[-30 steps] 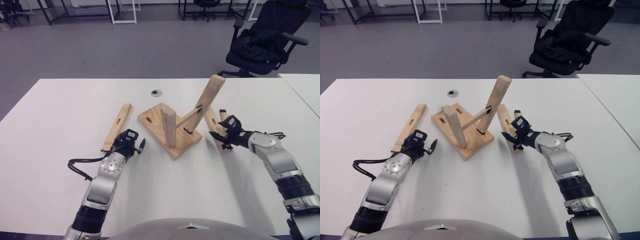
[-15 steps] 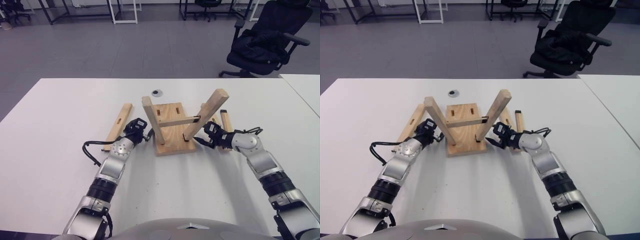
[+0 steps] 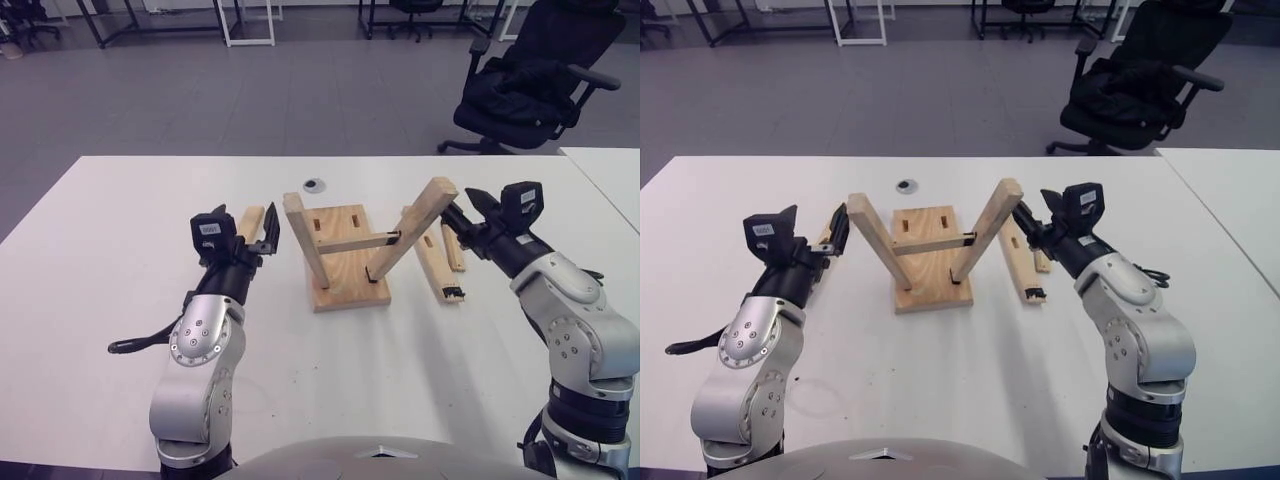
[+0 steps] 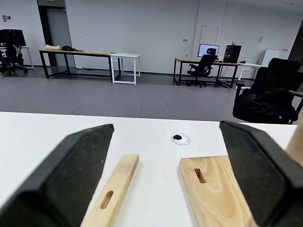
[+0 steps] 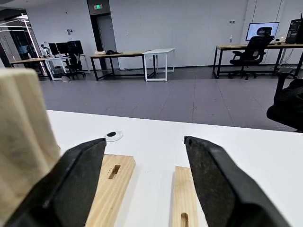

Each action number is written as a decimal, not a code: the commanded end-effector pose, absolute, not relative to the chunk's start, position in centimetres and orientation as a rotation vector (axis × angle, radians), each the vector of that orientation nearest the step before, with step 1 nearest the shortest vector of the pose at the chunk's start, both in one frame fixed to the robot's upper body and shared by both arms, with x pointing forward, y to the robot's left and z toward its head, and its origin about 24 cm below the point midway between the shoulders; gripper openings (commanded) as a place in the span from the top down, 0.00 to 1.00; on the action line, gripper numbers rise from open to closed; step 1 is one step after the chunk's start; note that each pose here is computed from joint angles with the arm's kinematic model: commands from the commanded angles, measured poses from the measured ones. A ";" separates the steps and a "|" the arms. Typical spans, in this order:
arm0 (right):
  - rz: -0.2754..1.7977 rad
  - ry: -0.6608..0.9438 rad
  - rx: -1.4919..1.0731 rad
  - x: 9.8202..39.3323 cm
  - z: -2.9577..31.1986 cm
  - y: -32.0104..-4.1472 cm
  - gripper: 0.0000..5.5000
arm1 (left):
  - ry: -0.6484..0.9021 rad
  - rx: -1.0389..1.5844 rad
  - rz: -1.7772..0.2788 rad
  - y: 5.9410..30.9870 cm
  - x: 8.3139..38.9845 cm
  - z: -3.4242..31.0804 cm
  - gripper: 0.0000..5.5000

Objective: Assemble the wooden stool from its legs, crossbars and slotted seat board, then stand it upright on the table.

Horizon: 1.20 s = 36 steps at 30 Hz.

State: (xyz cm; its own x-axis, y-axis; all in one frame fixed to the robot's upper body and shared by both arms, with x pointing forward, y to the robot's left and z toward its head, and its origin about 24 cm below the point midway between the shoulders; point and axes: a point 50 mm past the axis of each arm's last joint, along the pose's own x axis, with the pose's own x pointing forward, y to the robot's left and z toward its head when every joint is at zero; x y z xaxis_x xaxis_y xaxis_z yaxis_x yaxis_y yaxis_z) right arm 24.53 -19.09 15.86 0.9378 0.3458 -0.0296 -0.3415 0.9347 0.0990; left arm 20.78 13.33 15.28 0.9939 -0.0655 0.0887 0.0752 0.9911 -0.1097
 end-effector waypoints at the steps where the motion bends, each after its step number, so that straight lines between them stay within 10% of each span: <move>1: 0.384 0.024 0.092 24.6 17.1 -17.9 0.44 | -0.068 -0.122 -0.104 12.4 20.9 15.8 0.25; 27: 0.671 -0.048 -0.283 23.6 18.8 -11.1 0.44 | -0.122 0.186 -0.345 7.1 23.8 17.5 0.25; 36: 0.450 0.061 -0.236 25.2 15.4 -16.2 0.44 | -0.070 0.254 -0.216 12.5 23.7 15.8 0.25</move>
State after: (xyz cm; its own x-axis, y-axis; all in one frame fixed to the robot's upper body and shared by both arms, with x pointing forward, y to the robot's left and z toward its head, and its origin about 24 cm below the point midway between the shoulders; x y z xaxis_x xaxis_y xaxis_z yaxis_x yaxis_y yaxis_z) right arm 24.95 -16.49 16.20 0.9188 0.3778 -0.1144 -0.3948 0.8791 -0.2671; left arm 24.04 12.55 16.00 0.9888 -0.1417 0.0475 0.1245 0.9567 0.2632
